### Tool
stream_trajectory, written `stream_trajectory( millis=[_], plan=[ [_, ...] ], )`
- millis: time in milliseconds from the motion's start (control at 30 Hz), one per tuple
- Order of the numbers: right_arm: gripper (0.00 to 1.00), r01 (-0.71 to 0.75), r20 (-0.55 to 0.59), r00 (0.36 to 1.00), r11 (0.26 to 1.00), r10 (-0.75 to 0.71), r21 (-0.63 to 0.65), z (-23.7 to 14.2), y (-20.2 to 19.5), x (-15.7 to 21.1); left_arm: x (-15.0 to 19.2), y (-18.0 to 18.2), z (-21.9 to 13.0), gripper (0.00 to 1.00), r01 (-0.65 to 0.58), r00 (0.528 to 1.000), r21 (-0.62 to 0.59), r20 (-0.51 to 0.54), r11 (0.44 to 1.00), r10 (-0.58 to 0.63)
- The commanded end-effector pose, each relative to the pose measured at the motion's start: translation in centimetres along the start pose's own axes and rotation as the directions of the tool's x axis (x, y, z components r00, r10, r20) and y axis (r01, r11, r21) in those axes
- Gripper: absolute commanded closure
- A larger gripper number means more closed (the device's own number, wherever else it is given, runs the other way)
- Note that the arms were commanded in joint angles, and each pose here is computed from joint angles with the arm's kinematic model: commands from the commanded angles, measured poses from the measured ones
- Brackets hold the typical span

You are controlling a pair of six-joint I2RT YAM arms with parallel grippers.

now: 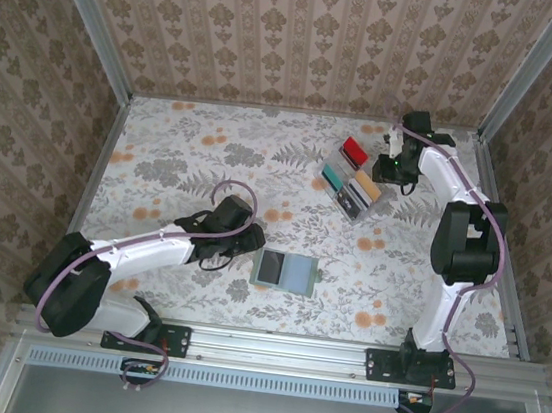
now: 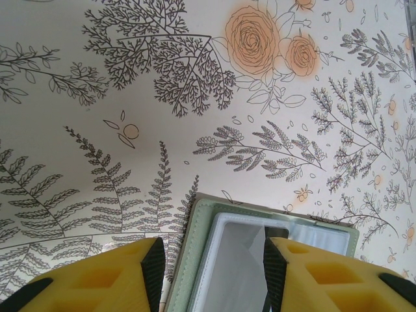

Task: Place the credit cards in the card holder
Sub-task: Move the storage box to the center of the table.

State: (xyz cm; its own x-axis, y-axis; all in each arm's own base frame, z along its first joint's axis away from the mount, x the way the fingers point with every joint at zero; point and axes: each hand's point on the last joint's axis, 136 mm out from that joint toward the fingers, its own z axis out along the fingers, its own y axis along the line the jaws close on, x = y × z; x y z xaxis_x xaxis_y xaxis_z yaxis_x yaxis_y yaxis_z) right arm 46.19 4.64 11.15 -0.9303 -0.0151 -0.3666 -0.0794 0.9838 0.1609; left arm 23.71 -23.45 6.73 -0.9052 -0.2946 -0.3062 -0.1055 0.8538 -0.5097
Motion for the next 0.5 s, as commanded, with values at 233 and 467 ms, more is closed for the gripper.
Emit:
stream_trajectory(
  millis=[233,467],
  plan=[
    [0.73,0.028,-0.046,0.999,0.999,-0.026,0.042,0.3,-0.8,1.0,-0.5,-0.4,-0.2,0.52,-0.007,1.000,0.012,0.007,1.000,0.007],
    [0.76,0.059,-0.071,0.996,0.998,-0.056,0.038,0.7,-0.8,1.4,-0.6,-0.4,-0.2,0.52,-0.007,1.000,0.014,0.006,1.000,0.007]
  ],
)
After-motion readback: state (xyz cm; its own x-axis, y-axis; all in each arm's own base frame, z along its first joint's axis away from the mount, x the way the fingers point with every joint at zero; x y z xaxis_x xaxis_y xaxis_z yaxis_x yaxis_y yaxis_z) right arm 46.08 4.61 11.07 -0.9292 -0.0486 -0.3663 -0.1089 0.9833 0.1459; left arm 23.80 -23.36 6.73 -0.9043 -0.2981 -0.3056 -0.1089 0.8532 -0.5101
